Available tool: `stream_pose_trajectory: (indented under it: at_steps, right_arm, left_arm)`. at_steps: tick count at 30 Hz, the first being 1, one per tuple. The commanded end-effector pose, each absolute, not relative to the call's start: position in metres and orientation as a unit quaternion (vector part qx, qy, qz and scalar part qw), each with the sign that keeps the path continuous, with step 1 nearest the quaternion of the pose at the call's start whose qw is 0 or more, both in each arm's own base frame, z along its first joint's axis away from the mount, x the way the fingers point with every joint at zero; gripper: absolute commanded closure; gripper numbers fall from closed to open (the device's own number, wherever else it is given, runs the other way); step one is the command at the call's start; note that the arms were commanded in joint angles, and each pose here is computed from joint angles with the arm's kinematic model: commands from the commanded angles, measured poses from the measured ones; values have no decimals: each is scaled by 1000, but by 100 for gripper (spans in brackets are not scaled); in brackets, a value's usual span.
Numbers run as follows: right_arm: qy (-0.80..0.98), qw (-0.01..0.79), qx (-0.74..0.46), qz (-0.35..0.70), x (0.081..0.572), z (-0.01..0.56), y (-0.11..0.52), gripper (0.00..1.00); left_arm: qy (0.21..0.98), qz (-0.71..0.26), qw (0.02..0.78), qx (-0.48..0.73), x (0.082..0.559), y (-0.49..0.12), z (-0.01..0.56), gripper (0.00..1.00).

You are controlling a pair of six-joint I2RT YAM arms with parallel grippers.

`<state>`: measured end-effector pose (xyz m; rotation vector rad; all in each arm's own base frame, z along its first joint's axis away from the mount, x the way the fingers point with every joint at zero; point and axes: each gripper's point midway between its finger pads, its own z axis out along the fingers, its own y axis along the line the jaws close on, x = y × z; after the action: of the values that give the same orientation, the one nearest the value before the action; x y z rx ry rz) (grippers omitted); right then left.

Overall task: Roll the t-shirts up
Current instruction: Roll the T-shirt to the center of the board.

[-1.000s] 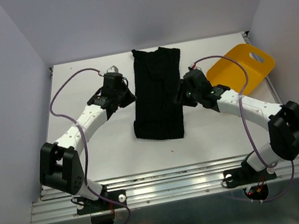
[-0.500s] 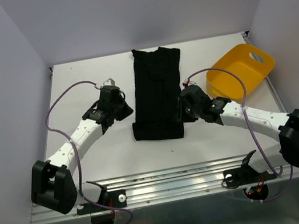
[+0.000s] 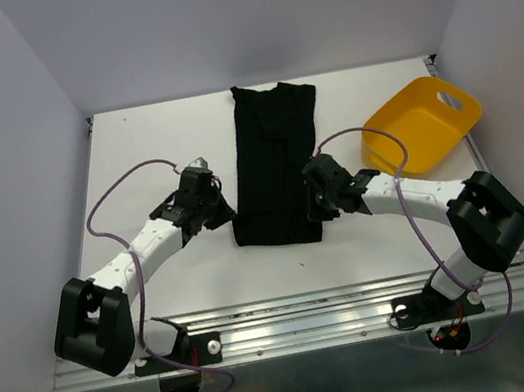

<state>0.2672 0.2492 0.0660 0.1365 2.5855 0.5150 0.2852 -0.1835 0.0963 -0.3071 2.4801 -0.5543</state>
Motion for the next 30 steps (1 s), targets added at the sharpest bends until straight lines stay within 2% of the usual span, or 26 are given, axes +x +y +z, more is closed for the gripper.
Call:
stream_pose_trajectory:
  at_steps: [1, 4, 13, 25, 30]
  right_arm:
    - [944, 274, 74, 167, 291, 63, 249, 87]
    - [947, 274, 78, 147, 290, 50, 242, 87]
    - [957, 256, 87, 108, 281, 12, 212, 90]
    - [964, 233, 62, 111, 241, -6, 190, 91]
    - [957, 230, 57, 168, 226, 15, 199, 91]
  left_arm:
    - [924, -225, 296, -93, 296, -196, 94, 90]
    - [928, -216, 289, -91, 303, -199, 81, 100]
    - [944, -194, 254, -84, 306, -207, 39, 100]
    - [952, -193, 224, -82, 248, -204, 28, 100]
    - [949, -196, 231, -92, 225, -195, 33, 100]
